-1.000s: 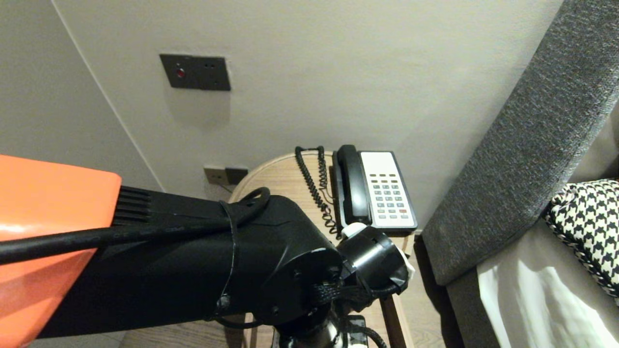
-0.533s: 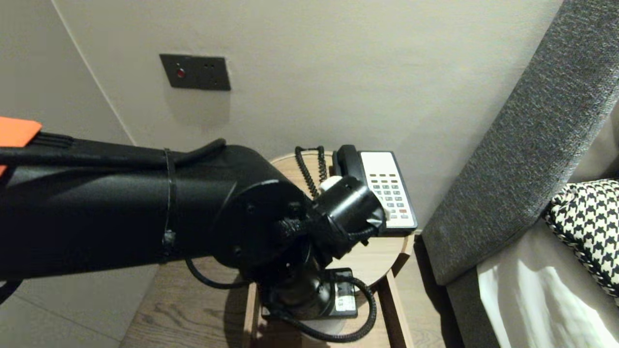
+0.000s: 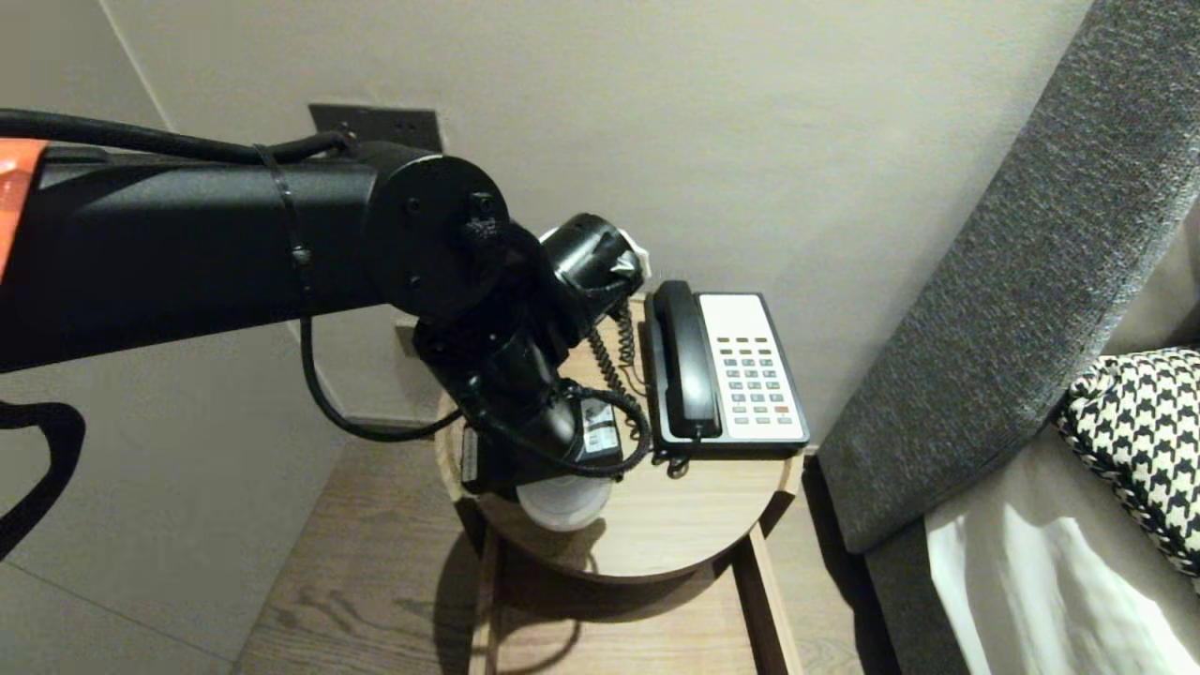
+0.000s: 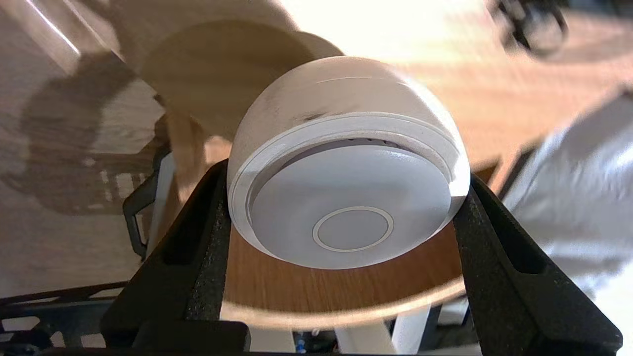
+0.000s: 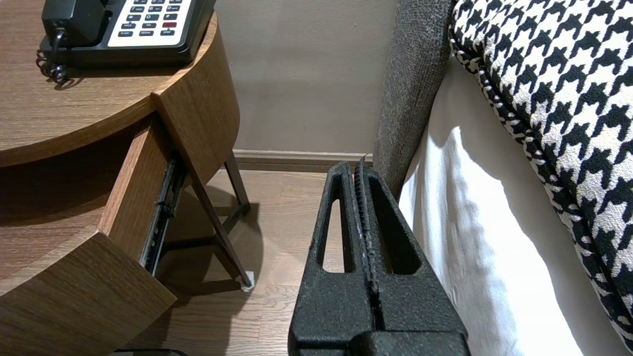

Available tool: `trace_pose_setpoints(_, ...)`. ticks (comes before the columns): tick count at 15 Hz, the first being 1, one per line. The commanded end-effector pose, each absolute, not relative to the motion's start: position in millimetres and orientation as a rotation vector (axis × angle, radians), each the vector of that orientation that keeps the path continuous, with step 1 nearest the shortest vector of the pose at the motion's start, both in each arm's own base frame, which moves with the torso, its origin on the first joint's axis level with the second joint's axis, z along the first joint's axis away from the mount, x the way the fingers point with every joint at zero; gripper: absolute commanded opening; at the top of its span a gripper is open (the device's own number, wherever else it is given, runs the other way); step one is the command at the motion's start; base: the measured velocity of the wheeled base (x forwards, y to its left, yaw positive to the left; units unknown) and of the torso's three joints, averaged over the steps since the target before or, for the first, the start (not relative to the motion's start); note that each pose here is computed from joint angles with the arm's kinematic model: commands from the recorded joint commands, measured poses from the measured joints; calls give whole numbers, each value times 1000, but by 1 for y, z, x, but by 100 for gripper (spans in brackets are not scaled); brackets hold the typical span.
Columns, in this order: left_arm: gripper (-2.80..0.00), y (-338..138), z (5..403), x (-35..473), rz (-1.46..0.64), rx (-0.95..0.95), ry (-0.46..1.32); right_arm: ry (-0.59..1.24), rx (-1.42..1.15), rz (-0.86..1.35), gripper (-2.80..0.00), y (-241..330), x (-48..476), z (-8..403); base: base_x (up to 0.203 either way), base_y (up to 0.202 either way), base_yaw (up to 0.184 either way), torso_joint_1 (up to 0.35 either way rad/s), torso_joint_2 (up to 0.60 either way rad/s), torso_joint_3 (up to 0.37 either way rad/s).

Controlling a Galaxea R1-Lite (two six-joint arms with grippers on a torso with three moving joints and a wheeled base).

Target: Take the remote control out of the drawer one by one and place them on the table

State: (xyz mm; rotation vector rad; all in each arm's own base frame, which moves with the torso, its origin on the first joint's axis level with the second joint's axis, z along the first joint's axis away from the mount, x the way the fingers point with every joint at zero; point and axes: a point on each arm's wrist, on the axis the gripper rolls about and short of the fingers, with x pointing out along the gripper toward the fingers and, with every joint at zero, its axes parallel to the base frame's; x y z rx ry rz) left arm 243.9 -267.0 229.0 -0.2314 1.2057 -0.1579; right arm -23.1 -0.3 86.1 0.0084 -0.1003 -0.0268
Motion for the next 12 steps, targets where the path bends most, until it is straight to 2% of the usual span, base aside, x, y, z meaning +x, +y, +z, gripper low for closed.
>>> trace_pose_setpoints(1, -280, -264, 222, 254, -120, -241, 1218, -60, 8, -27, -280, 0, -20, 75, 0, 0, 0, 0, 0, 0)
trace_pose_setpoints(12, -280, -270, 201, 261, -112, -226, 1306, -60, 8, -27, -280, 0, -20, 75, 0, 0, 0, 0, 0, 0)
